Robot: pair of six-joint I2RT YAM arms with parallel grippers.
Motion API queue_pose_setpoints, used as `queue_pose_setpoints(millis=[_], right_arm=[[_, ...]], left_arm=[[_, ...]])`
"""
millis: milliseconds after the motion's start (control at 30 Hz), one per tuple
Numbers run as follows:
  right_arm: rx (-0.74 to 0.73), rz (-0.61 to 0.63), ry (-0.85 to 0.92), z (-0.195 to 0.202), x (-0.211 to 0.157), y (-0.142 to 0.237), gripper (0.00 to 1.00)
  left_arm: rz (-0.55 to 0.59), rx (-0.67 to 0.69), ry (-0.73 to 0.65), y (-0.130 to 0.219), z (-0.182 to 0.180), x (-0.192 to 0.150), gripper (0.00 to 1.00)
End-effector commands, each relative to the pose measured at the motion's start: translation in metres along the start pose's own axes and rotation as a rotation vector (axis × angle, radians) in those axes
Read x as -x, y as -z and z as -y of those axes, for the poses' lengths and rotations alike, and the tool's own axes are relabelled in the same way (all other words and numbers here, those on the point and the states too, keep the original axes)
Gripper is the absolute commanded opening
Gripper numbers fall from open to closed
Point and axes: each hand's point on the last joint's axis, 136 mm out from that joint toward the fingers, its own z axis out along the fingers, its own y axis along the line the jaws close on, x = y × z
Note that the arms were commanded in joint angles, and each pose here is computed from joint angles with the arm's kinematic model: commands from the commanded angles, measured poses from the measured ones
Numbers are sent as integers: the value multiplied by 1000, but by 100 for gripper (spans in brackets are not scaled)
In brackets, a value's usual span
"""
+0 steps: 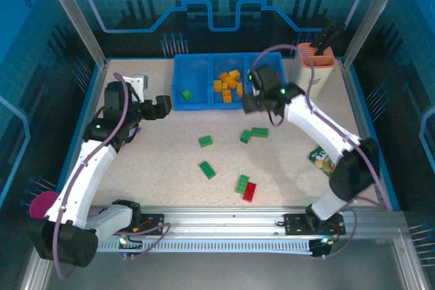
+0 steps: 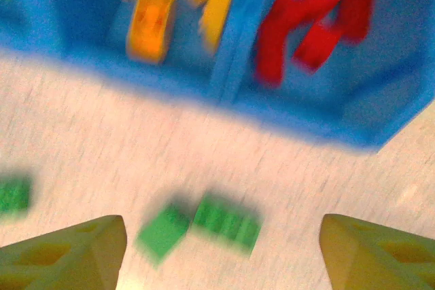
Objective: Sort the legos into containers by color
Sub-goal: Place the lego in the container, then rotate the lego at the bottom-center of the table.
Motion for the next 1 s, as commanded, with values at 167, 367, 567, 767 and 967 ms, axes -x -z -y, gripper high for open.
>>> queue_pose_setpoints(millis=[167,367,567,767,967], right_arm=[[70,-320,-327,-42,-186,43,97],[95,-378,-421,-63,-247,43,100],[125,-454,-323,-101,-268,29,100],[111,-534,-252,-125,-279,13,99],[42,-596,-168,-129,-287,2,90]], left_arm=[[42,29,11,16,-6,7,98],[55,14,15,21,-3,8,98],[72,7,16,26,-2,10,98],[98,12,7,33,-2,12,98],[97,15,6,33,-3,11,98]])
